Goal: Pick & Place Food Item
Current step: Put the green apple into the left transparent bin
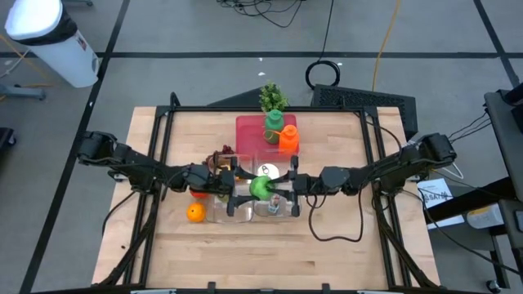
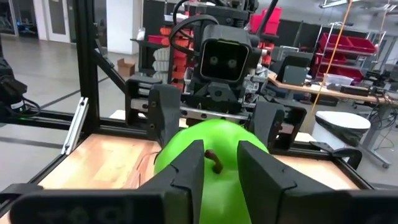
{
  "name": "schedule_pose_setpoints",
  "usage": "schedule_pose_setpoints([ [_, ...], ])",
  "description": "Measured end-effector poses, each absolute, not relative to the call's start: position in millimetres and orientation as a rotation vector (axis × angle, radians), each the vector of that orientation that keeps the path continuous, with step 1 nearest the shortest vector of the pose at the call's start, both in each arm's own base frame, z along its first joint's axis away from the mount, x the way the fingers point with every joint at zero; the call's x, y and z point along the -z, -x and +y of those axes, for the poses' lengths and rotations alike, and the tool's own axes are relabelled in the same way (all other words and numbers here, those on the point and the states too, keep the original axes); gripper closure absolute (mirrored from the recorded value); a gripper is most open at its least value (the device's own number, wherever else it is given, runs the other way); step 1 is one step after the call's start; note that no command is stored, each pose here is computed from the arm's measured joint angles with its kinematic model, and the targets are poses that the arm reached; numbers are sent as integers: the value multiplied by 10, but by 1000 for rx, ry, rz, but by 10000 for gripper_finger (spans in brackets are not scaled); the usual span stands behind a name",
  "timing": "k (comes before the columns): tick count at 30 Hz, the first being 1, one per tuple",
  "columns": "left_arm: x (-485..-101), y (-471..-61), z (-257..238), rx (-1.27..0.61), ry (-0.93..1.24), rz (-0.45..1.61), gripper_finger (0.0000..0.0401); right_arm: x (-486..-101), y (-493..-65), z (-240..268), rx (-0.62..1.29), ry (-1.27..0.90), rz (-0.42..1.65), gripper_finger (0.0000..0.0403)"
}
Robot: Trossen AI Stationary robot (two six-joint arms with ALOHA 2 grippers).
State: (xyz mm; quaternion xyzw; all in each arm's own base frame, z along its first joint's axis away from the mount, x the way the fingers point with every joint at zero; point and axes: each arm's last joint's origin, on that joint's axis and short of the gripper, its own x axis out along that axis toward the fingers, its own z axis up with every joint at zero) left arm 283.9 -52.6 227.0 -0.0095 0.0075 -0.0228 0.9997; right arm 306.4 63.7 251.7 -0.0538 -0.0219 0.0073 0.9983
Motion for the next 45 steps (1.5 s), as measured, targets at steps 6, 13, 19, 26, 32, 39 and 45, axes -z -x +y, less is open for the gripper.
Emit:
schedule_pose_setpoints([
  [6,-2263,-2839,-524,41,21,23,119,-2511,-3078,639,-10,138,-58,333],
  [13,-2262,-2840,-520,35,24,25,119,-2508,-3059,575,2,160,-7,396],
  [19,-2255,-2840,-510,0,23,30,117,-2513,-3058,553,7,170,-1,399],
  [26,-2357,-2791,-497,-11,-1,3,20,-2693,-2913,658,-34,169,-45,401],
  [32,-2447,-2697,-478,-13,-8,25,30,-2723,-2864,757,-67,192,-55,402],
  [39,-2444,-2662,-471,-15,63,65,53,-2667,-2873,727,-63,171,6,402],
  [45,-2410,-2660,-471,-16,62,97,46,-2724,-2939,685,-50,149,137,402],
])
